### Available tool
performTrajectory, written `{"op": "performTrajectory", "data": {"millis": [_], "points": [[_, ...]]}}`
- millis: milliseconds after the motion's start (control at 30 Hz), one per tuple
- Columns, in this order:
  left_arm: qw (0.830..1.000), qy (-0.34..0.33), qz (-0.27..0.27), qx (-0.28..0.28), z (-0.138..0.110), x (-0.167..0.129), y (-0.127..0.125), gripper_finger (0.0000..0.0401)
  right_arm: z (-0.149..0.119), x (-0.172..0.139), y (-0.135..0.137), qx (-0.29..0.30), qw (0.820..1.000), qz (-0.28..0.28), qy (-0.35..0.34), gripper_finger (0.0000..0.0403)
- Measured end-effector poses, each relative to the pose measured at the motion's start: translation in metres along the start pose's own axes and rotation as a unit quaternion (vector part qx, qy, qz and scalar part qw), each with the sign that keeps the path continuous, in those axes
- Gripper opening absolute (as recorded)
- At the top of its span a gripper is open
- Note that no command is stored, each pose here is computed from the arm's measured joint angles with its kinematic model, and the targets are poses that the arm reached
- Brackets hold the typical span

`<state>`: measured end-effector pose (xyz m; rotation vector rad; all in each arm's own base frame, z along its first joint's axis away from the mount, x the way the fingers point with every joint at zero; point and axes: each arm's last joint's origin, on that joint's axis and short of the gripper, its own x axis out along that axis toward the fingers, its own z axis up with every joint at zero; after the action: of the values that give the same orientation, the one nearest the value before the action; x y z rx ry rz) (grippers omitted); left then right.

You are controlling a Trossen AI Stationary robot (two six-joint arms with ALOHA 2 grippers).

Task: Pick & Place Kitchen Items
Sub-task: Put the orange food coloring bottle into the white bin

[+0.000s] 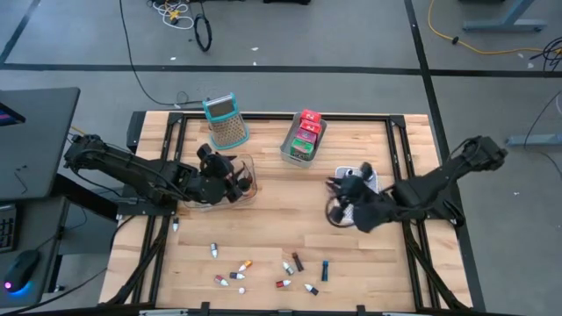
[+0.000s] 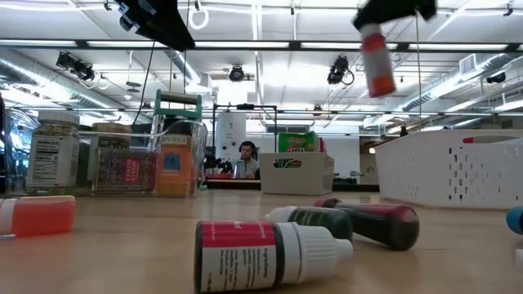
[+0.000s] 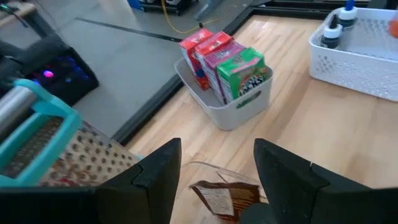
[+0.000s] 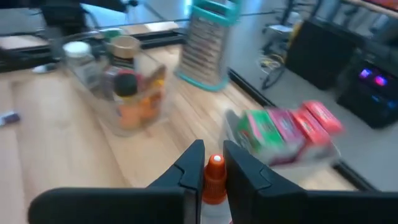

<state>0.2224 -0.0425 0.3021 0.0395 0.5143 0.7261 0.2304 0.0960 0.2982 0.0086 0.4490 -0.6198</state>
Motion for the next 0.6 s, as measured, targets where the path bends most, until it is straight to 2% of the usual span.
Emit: {"op": "performTrajectory", "data": {"millis": [167,300,600], "points": [[1.000,0.013,-0.027,-0.005,-0.001,0.000,-0.002,0.0211,-0.044,-0.001,-0.022,0.045,0.998,-0.029,0.013,0.0047],[0.999,0.014,-0.028,-0.014,-0.001,0.000,-0.002,0.0211,-0.075,0.003,-0.038,0.074,0.996,-0.047,0.021,0.0047],[0.999,0.013,-0.027,-0.017,-0.001,0.000,-0.002,0.0211,-0.118,0.010,-0.057,0.033,0.996,-0.081,0.037,0.0048]]}}
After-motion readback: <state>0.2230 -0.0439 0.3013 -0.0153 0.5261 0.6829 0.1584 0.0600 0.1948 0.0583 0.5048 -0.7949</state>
